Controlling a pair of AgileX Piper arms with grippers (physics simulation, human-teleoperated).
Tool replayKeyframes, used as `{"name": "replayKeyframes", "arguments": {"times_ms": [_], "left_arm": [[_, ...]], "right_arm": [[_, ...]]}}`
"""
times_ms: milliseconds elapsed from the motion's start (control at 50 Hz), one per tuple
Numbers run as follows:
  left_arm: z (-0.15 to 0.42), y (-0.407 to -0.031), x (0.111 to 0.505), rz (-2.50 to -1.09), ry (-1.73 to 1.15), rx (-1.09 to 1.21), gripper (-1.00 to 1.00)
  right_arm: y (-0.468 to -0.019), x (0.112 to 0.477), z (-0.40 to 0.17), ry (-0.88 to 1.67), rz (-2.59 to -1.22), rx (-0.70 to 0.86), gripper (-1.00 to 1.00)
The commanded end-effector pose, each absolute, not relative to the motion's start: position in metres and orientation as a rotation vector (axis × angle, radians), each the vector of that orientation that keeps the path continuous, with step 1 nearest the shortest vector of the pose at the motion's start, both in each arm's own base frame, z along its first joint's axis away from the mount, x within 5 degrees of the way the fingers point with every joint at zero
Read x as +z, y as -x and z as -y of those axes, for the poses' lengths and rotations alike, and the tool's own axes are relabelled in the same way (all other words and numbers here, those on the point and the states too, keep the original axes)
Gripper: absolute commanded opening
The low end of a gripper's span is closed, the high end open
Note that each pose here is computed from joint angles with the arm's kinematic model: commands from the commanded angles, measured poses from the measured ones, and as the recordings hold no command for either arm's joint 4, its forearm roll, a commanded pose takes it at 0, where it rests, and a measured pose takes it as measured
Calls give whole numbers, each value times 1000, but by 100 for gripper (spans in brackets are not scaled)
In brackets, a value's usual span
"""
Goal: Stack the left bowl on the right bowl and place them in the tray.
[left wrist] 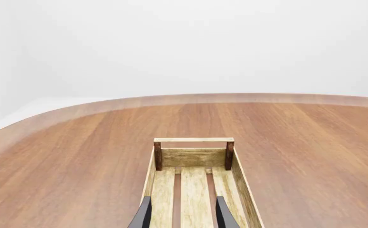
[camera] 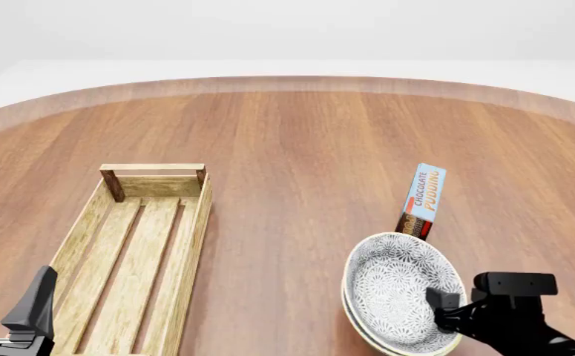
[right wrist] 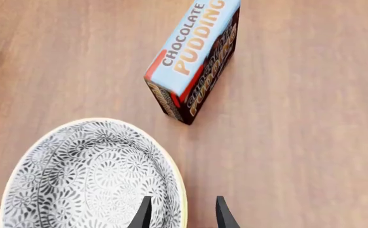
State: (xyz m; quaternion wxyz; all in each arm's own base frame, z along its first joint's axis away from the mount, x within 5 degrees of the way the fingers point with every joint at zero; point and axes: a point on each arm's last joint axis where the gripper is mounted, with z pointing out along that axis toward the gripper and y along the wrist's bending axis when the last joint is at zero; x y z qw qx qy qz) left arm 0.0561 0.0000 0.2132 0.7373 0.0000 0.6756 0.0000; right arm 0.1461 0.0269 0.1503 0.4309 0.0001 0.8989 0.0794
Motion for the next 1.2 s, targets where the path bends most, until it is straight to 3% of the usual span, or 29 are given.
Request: {"name": "replayKeyframes", "arguments": {"times_ms": [20,120,140,620,1200], "left_arm": [[0,-56,213,-1484,0,0,100],[0,-56,213,-1484,0,0,100],[0,-56,213,-1484,0,0,100],[0,-56,213,-1484,0,0,100],[0,-56,213,-1484,0,0,100]], "right_arm": [[-146,143,-28,-4,-2248,206,100],[-147,143,-27,-7,-2248,203,100],[-146,143,-27,-8,-2246,204,-100],[-136,160,-31,-50,-2186,278,-100],[-162,295,-34,-23,-2003,282,-100]]}}
